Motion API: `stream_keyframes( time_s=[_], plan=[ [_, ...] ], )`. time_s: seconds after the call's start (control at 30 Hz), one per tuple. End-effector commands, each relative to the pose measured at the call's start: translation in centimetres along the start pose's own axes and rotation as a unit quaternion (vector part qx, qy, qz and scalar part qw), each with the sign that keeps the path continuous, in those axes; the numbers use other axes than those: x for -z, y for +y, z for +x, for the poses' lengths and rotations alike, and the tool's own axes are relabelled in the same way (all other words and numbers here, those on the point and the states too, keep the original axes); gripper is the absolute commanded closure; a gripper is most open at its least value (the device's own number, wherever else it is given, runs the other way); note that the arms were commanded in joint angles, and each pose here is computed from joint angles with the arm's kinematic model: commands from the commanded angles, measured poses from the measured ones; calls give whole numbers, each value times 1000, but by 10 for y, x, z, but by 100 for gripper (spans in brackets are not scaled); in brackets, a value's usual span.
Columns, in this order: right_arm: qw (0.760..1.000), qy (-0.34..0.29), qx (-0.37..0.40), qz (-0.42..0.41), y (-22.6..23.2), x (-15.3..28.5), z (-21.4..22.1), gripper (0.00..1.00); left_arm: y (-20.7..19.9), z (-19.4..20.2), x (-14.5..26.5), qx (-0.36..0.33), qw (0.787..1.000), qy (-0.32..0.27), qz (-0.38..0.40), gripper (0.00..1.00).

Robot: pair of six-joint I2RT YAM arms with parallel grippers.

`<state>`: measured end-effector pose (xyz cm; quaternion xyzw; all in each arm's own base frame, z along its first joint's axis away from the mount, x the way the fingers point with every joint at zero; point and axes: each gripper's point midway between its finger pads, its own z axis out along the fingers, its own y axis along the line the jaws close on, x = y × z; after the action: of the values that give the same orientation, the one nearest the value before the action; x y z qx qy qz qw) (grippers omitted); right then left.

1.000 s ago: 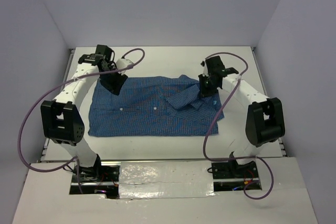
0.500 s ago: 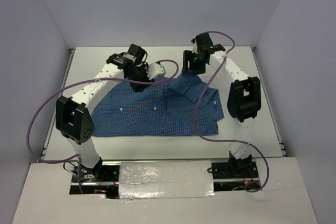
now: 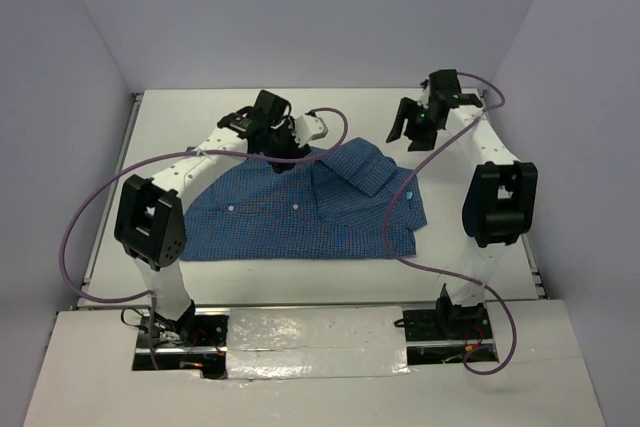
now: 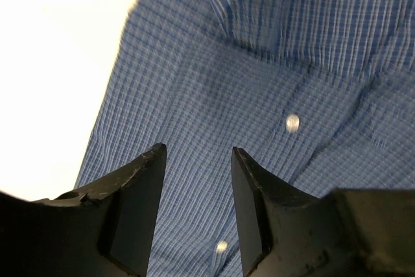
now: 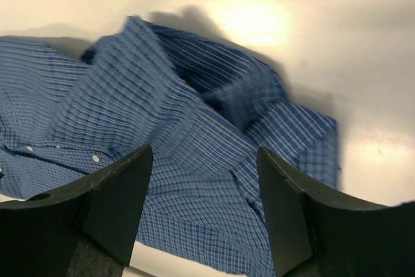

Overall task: Fold and stack the long sleeve shirts
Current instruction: Fold the shirt

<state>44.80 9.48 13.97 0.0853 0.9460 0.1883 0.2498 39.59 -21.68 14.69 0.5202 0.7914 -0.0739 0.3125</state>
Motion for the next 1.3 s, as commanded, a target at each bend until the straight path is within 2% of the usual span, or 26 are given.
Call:
stream_keyframes(
  time_s=[0.0, 0.13, 0.5, 0.7, 0.8, 0.9, 0.97, 1.1, 1.2, 1.27],
  plan=[
    [999, 8, -17, -35, 1, -7, 12, 27, 10, -35, -16, 45, 996, -71, -15, 43],
    [998, 32, -21, -42, -5, -25, 31, 23, 9, -38, -23, 52, 996, -72, -5, 43],
    [998, 39, -6, -43, -14, -50, 31, 23, 2, -25, -23, 55, 997, -51, -3, 43],
    [999, 31, 9, 34, -40, -50, 29, 18, 2, -26, -21, 52, 997, -49, -1, 43],
    [999, 37, 20, 5, -29, -57, 34, 17, 4, -26, -21, 50, 998, -49, -3, 44],
    [998, 53, 19, -20, -20, -63, 47, 25, 5, -26, -20, 47, 998, -48, -6, 44],
    [998, 42, 21, -42, -12, -61, 46, 35, 5, -26, -19, 46, 998, -47, -6, 44],
    [996, 55, 16, -75, -1, -60, 53, 39, 4, -25, -18, 45, 998, -47, -6, 44],
    [996, 47, 19, -77, 2, -53, 49, 55, 4, -26, -18, 44, 998, -48, -7, 44],
    [996, 41, 20, -73, 2, -47, 47, 73, 5, -26, -17, 40, 998, -48, -8, 44]
  ],
)
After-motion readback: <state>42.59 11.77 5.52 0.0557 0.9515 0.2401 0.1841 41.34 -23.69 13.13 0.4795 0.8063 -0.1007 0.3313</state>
